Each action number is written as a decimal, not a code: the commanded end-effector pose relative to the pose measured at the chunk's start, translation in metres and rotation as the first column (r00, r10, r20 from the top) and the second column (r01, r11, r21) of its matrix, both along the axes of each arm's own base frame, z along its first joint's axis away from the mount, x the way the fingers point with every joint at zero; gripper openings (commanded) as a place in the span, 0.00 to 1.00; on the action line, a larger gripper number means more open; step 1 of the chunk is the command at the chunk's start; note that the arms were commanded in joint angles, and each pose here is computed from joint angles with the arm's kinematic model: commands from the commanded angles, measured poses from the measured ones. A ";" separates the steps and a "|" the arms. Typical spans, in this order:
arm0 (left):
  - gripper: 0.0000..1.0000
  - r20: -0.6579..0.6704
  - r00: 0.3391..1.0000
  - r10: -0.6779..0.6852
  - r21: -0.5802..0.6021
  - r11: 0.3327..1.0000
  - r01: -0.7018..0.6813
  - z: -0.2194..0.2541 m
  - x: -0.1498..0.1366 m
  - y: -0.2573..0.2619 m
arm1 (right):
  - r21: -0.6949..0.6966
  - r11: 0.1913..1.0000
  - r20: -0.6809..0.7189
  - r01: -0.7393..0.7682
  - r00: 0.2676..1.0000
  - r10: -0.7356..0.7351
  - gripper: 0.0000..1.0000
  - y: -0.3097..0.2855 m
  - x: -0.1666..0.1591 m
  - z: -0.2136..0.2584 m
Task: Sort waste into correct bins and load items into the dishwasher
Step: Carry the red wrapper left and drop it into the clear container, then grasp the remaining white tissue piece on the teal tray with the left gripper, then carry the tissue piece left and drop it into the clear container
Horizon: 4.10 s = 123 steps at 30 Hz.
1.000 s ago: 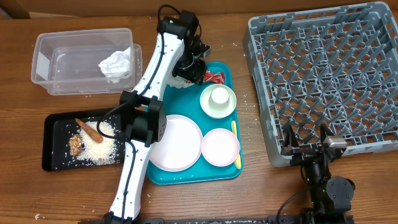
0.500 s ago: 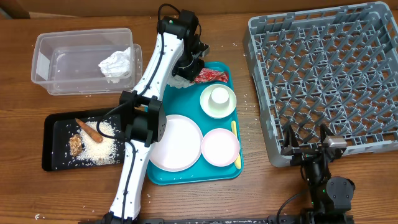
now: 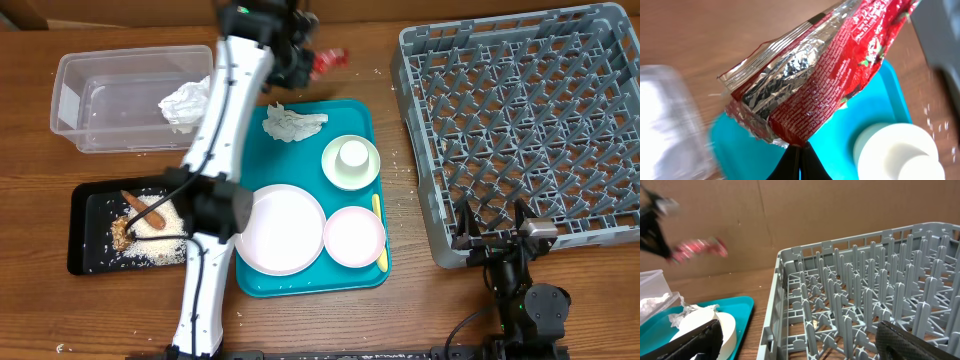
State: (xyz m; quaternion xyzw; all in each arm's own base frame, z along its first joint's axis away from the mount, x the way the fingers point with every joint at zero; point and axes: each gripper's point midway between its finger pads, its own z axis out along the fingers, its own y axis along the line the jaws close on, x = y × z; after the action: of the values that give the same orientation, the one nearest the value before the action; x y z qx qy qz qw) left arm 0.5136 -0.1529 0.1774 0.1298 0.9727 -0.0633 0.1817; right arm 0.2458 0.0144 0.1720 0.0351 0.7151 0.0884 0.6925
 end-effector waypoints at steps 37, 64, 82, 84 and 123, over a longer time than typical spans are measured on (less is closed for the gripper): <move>0.05 -0.135 -0.310 0.941 -0.027 -0.316 -0.948 -0.042 -0.034 0.289 | -0.001 1.000 0.005 0.013 1.000 -0.013 1.00 -0.002 0.000 -0.002; 0.83 0.004 0.935 0.355 -0.303 0.891 -0.337 0.014 0.049 0.072 | -0.001 1.000 0.004 0.013 1.000 -0.013 1.00 -0.002 0.000 -0.002; 0.65 -0.175 0.729 0.662 0.029 0.744 -0.668 -0.110 0.001 0.006 | -0.001 1.000 0.005 0.013 1.000 -0.013 1.00 -0.002 0.000 -0.002; 0.63 -0.194 0.710 0.677 0.037 0.728 -0.684 -0.117 -0.002 0.006 | -0.001 1.000 0.005 0.013 1.000 -0.013 1.00 -0.002 0.000 -0.002; 0.04 0.240 0.478 0.845 -0.080 0.508 -0.858 0.032 0.025 0.105 | -0.001 1.000 0.005 0.013 1.000 -0.013 1.00 -0.002 0.000 -0.002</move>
State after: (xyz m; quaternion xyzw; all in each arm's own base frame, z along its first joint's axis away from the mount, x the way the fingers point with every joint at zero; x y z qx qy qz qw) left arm 0.5287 -0.1088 0.1249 -0.3204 0.9280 0.0282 0.1880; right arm 0.2458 0.0143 0.1719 0.0353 0.7152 0.0884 0.6924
